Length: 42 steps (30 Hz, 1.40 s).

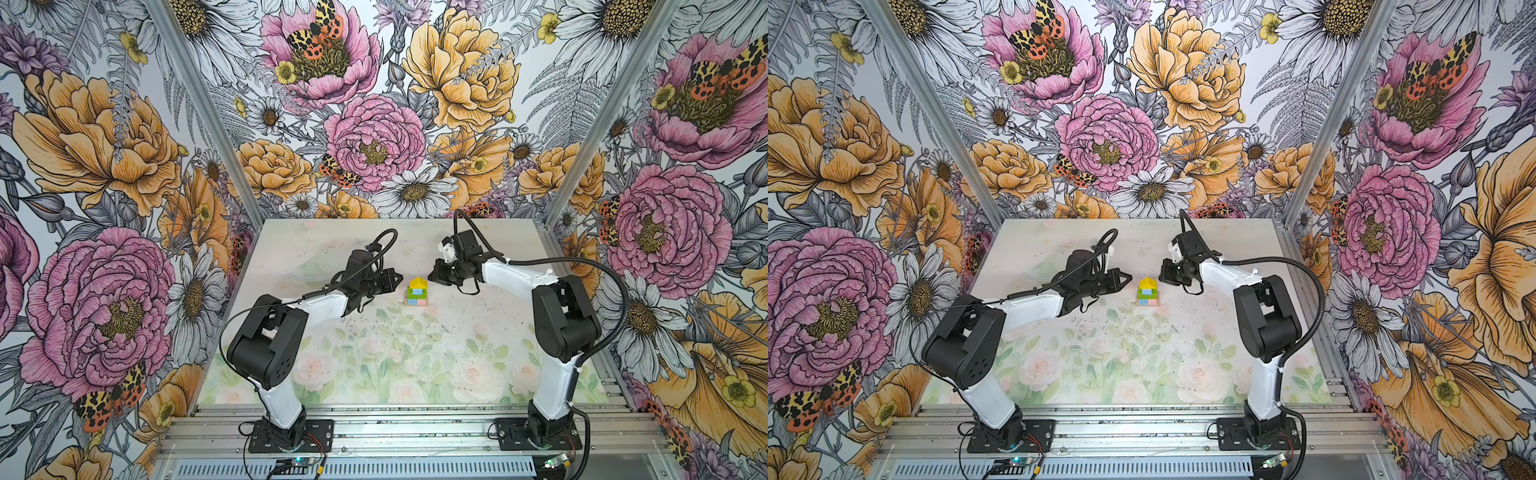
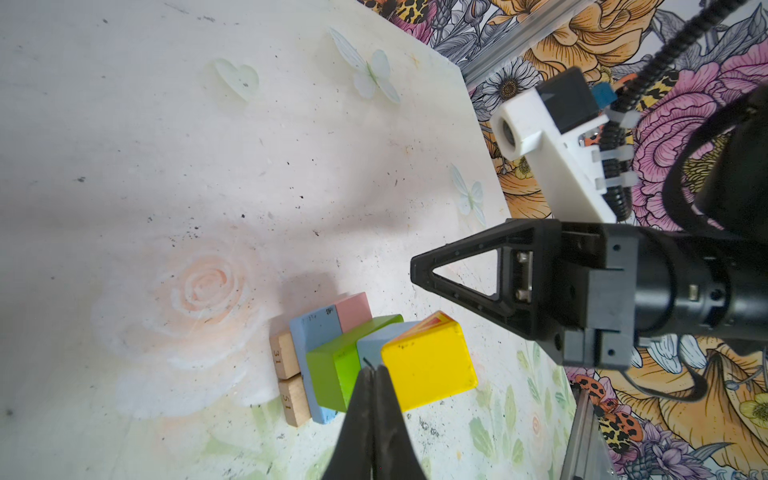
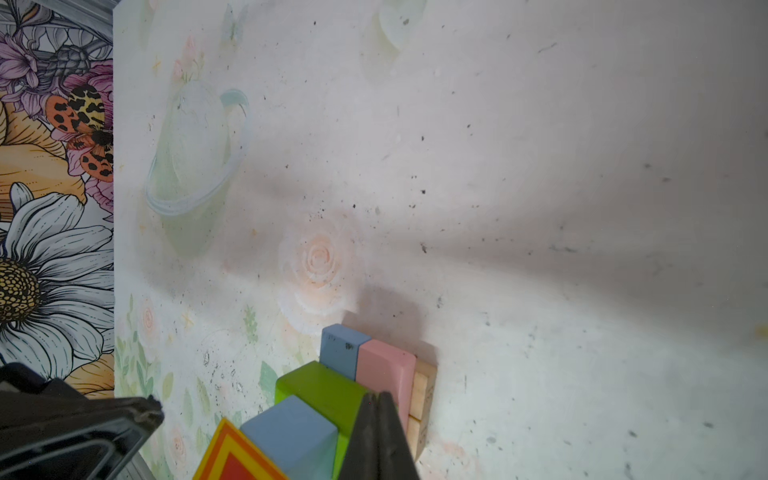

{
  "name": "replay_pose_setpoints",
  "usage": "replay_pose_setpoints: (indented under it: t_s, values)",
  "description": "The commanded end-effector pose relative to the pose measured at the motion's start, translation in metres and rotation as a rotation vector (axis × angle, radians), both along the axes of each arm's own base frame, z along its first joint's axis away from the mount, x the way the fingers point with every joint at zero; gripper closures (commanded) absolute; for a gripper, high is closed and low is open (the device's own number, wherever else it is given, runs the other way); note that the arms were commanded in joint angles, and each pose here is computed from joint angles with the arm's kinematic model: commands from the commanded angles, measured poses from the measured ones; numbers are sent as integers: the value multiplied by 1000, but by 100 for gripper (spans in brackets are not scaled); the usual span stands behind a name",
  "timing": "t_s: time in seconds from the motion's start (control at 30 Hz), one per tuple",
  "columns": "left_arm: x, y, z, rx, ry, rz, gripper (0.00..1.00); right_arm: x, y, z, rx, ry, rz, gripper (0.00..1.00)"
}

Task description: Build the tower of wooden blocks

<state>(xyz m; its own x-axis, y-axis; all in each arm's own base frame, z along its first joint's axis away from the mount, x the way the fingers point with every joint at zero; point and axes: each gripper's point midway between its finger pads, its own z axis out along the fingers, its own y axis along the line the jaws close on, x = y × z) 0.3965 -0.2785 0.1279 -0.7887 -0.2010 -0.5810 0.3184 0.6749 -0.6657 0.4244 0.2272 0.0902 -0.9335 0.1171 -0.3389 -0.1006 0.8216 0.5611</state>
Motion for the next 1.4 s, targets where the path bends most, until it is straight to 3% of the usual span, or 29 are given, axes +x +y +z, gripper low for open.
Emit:
replay_pose_setpoints:
  t_s: [0.0,0.5,1.37]
  values:
    - [4,10,9,20,-52,18,100,3,-11,22,-4,-57,-49,100]
    - [2,17,6,28,-50,33,100,-18,-6,32,5,-60,-44,100]
    - [0,14,3,23,-42,26,100,-23,8,23,6,-31,-26,100]
